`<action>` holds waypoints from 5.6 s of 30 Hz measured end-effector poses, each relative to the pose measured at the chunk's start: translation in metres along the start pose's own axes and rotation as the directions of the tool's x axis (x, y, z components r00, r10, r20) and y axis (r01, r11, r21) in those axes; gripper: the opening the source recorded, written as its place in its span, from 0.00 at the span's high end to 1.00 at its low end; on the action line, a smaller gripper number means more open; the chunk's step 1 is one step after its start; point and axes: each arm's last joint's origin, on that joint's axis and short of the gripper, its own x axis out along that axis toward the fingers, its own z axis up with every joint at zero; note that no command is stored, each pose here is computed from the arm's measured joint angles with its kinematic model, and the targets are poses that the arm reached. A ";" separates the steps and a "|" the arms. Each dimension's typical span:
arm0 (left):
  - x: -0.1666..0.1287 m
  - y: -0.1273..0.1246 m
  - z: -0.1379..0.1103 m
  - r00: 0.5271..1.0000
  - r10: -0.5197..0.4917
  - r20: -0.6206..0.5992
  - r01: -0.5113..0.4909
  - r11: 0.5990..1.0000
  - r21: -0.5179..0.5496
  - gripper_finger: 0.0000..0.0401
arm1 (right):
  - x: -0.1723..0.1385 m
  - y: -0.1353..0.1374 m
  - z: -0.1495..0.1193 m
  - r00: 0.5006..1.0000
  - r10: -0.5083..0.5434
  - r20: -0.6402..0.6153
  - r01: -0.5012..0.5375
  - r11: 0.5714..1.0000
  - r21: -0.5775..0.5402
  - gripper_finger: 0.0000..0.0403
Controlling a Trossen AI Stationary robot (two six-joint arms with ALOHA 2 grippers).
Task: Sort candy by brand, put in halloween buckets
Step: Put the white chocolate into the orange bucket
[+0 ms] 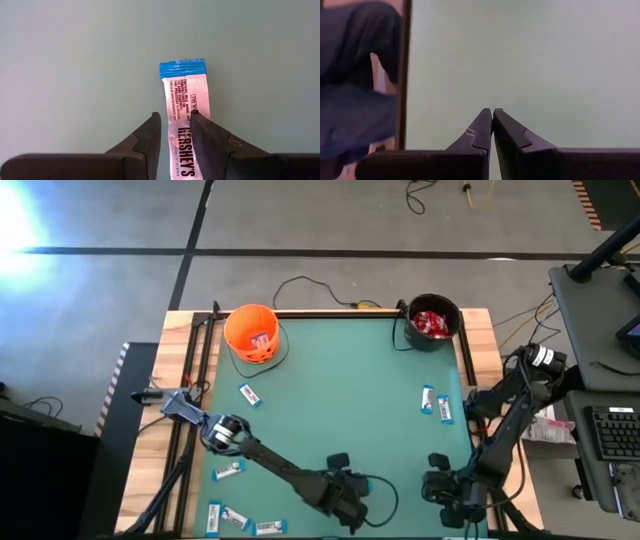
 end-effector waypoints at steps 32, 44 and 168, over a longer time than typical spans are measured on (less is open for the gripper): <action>-0.051 0.042 -0.048 0.964 -0.041 0.262 0.065 0.994 -0.084 0.42 | 0.051 0.055 -0.025 0.963 0.074 0.259 -0.092 0.994 0.055 0.98; -0.002 0.039 -0.086 0.933 -0.021 0.358 0.082 0.984 -0.157 0.42 | 0.076 0.063 0.001 0.937 -0.019 0.348 -0.006 0.997 0.071 0.98; -0.083 0.548 -0.121 0.786 0.259 -0.561 -0.616 0.409 -0.674 0.74 | -0.071 -0.207 0.009 0.464 -0.041 0.885 0.209 0.976 -0.065 0.98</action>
